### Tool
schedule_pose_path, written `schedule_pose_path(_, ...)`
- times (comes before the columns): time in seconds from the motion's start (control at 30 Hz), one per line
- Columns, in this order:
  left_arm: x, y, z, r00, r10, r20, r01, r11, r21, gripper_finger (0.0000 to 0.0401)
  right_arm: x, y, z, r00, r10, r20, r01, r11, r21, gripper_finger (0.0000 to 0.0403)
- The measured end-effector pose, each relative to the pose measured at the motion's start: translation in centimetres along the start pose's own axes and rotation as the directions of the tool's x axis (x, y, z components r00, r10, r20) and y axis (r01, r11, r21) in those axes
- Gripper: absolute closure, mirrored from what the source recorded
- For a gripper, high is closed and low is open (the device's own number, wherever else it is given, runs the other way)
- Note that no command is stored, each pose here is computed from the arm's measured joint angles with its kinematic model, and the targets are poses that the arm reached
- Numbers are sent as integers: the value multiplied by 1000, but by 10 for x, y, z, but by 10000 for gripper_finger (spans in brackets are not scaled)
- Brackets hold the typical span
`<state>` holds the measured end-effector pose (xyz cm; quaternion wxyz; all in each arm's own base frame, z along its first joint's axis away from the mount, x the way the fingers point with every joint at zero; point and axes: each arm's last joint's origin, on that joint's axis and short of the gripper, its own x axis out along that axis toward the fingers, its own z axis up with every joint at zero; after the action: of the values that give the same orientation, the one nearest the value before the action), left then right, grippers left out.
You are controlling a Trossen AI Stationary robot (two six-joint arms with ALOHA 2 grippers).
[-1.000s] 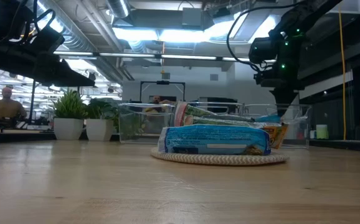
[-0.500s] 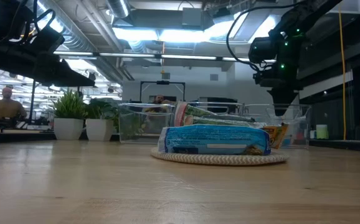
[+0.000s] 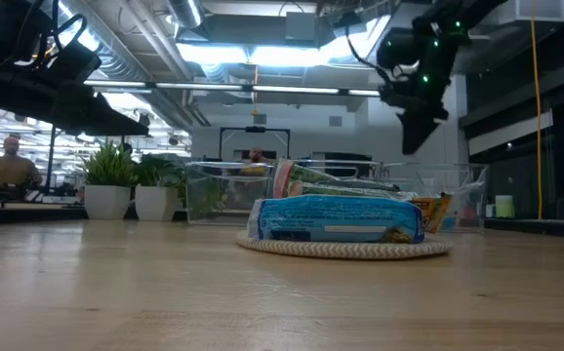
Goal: Pick and place Granola Bars by type
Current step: Put the red granola bar into the right transparent bin
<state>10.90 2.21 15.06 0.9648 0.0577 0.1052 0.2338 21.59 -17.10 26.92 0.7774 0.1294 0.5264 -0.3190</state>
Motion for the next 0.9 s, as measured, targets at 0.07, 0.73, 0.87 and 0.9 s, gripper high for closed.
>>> schedule_pose_path(0.07,0,0,0,1000,0,0,0,1000,0,397,-7,8,5,1000,13,23,-12,999,-37,279)
schedule_pose_path(0.73,0,0,0,1000,0,0,0,1000,0,397,-55,129,-17,949,313,-30,-279,796,-536,279)
schedule_pose_path(0.87,0,0,0,1000,0,0,0,1000,0,397,-65,154,-31,931,361,-52,-312,713,-628,279)
schedule_pose_path(0.9,0,0,0,1000,0,0,0,1000,0,397,-68,160,-34,921,384,-61,-328,684,-652,279)
